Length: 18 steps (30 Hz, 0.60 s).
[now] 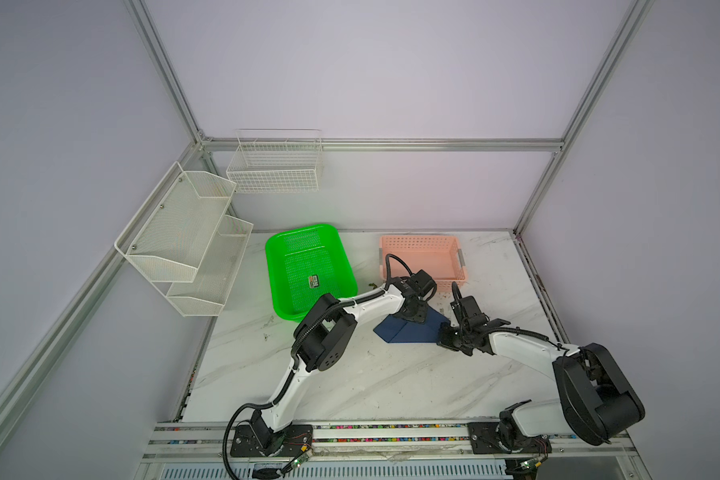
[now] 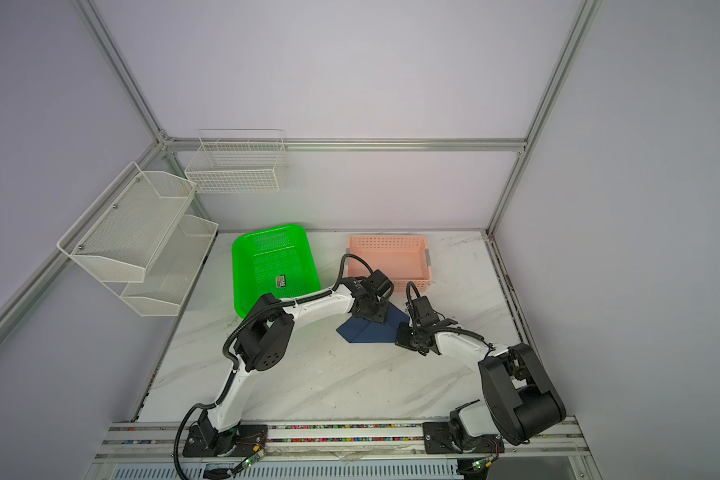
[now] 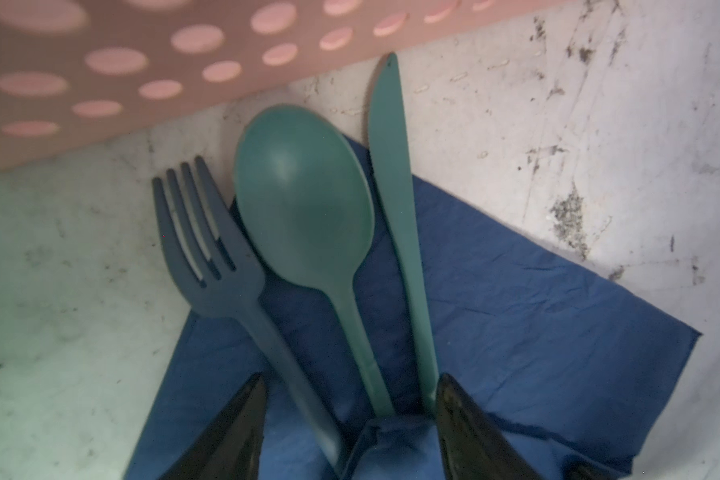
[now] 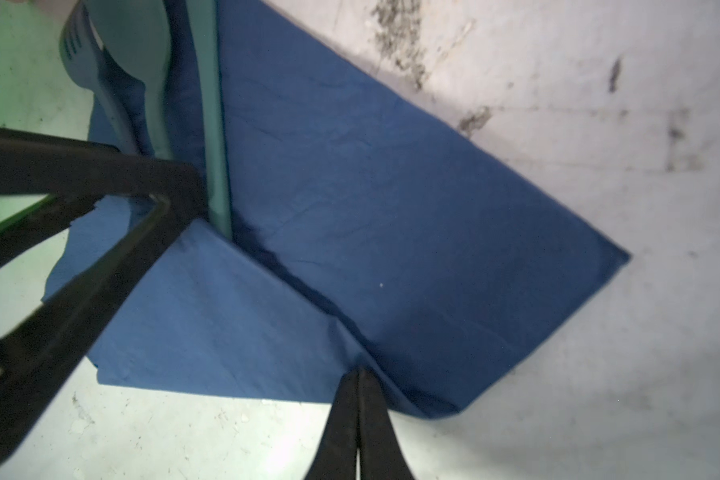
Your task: Place the utensils on the paper napkin and roll it up
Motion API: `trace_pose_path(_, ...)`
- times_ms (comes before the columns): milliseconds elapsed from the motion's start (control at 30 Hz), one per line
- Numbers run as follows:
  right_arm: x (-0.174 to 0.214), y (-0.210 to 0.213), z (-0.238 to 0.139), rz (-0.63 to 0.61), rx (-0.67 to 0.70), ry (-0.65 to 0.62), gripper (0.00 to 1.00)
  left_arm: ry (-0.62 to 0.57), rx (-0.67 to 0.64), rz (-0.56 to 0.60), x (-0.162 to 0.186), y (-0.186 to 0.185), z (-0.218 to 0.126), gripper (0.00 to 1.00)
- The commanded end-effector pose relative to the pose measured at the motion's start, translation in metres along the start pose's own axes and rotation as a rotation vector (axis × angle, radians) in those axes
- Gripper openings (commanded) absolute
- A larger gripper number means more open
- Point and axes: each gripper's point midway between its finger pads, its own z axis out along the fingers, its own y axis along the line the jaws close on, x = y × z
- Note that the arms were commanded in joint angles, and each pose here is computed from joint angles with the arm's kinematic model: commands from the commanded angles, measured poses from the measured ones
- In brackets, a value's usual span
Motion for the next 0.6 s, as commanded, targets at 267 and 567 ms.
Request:
trace_pose_path(267, 0.003, -0.002, -0.002, 0.006, -0.011, 0.0, 0.07, -0.069, -0.011, -0.019, -0.032, -0.016, -0.01, 0.64)
trace_pose_path(567, 0.004, -0.002, -0.001, 0.007, -0.012, 0.002, 0.07, -0.054, -0.055, -0.001, -0.028, -0.016, -0.002, 0.63)
